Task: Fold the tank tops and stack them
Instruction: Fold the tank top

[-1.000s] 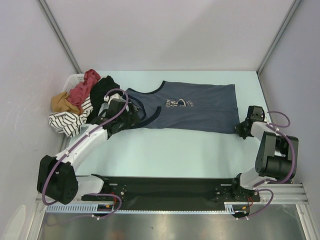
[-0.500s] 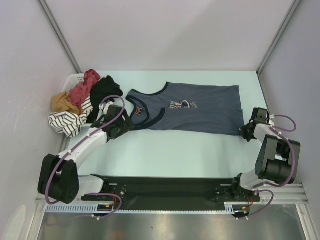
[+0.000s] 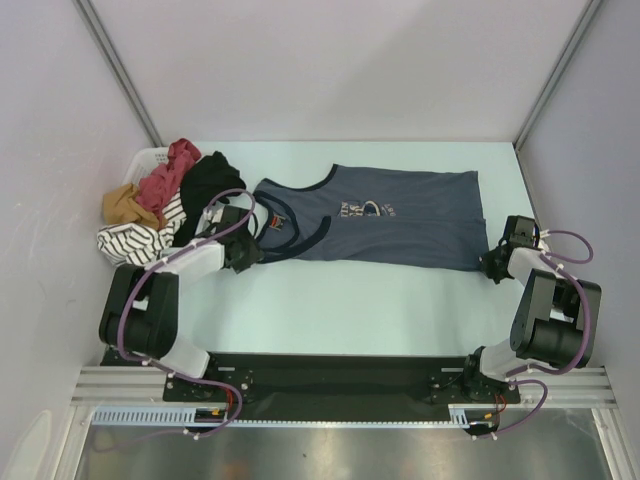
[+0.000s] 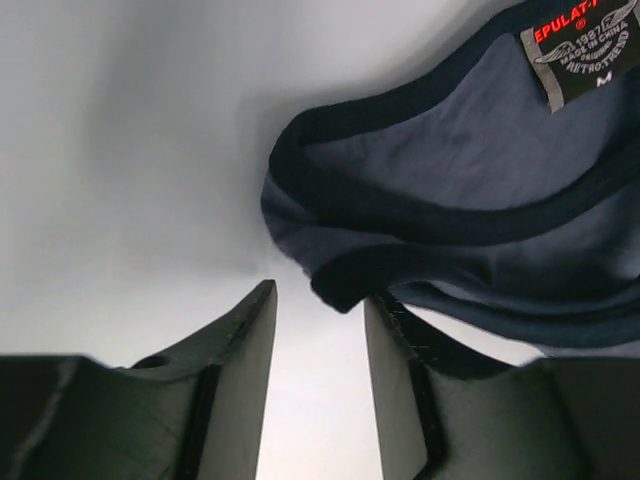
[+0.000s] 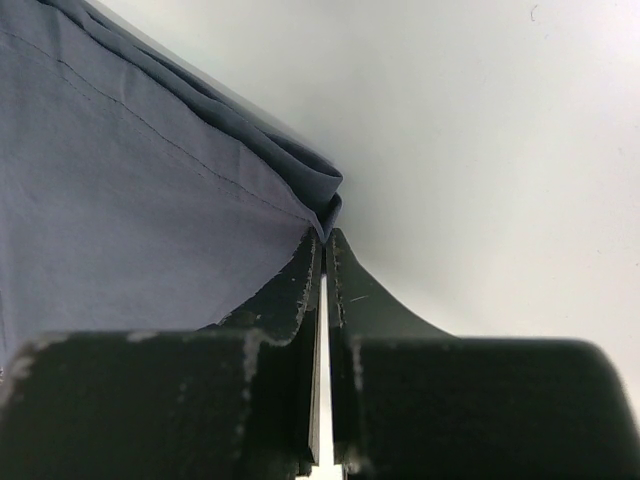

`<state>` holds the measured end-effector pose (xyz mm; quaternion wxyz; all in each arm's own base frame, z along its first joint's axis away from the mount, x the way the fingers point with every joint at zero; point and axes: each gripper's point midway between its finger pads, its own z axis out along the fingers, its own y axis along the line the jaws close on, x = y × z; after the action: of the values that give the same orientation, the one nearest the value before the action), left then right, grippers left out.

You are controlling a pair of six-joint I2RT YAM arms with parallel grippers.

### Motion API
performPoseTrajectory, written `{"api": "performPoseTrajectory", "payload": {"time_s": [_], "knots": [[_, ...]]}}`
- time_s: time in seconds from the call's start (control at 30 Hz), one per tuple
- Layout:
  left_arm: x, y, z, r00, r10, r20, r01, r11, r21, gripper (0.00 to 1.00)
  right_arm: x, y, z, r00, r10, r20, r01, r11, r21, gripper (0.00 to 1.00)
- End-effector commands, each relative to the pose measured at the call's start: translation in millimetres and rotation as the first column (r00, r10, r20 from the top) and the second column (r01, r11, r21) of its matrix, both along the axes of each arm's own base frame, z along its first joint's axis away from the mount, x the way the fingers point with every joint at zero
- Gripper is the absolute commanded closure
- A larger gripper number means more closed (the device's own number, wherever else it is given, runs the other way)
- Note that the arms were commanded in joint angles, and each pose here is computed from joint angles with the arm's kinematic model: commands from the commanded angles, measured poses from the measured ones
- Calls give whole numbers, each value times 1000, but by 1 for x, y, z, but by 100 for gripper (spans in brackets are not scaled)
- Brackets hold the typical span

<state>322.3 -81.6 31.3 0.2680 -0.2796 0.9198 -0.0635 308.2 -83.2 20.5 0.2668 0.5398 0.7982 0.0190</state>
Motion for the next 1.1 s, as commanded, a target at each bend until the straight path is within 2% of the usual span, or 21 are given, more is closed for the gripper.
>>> {"api": "performPoseTrajectory", "payload": {"time_s": [0.0, 0.1, 0.13, 0.23, 0.33, 0.43, 0.53, 0.73, 1.07], "knots": [[31, -5, 15, 997, 28, 72, -26, 999, -31, 56, -4, -7, 4, 1000, -23, 1, 23, 999, -24, 100], [39, -5, 14, 997, 29, 69, -28, 999, -20, 83, -6, -7, 3, 1000, -19, -3, 19, 1000, -24, 100], [36, 0, 11, 998, 43, 47, -43, 999, 8, 100, -7, -7, 2, 1000, -21, -4, 21, 1000, -23, 100], [37, 9, 18, 996, 77, 42, -79, 996, 40, 100, -8, -8, 1, 1000, -21, -9, 21, 999, -26, 100], [39, 14, 26, 994, 100, 50, -101, 995, 14, 100, -9, -9, 0, 1000, -28, -12, 27, 999, -27, 100], [37, 23, 28, 991, 132, -6, -132, 991, -10, 100, -10, -9, -2, 999, -31, -20, 30, 999, -28, 100], [46, 36, 39, 985, 175, -5, -175, 984, 20, 100, -12, -8, -3, 999, -33, -25, 32, 999, -23, 100], [66, 40, 56, 986, 167, 13, -168, 986, 17, 100, -16, -8, -6, 999, -28, -46, 27, 999, -21, 100], [90, 54, 43, 978, 206, -38, -203, 976, 73, 100, -13, -13, -2, 998, -35, -54, 33, 999, -41, 100]]}}
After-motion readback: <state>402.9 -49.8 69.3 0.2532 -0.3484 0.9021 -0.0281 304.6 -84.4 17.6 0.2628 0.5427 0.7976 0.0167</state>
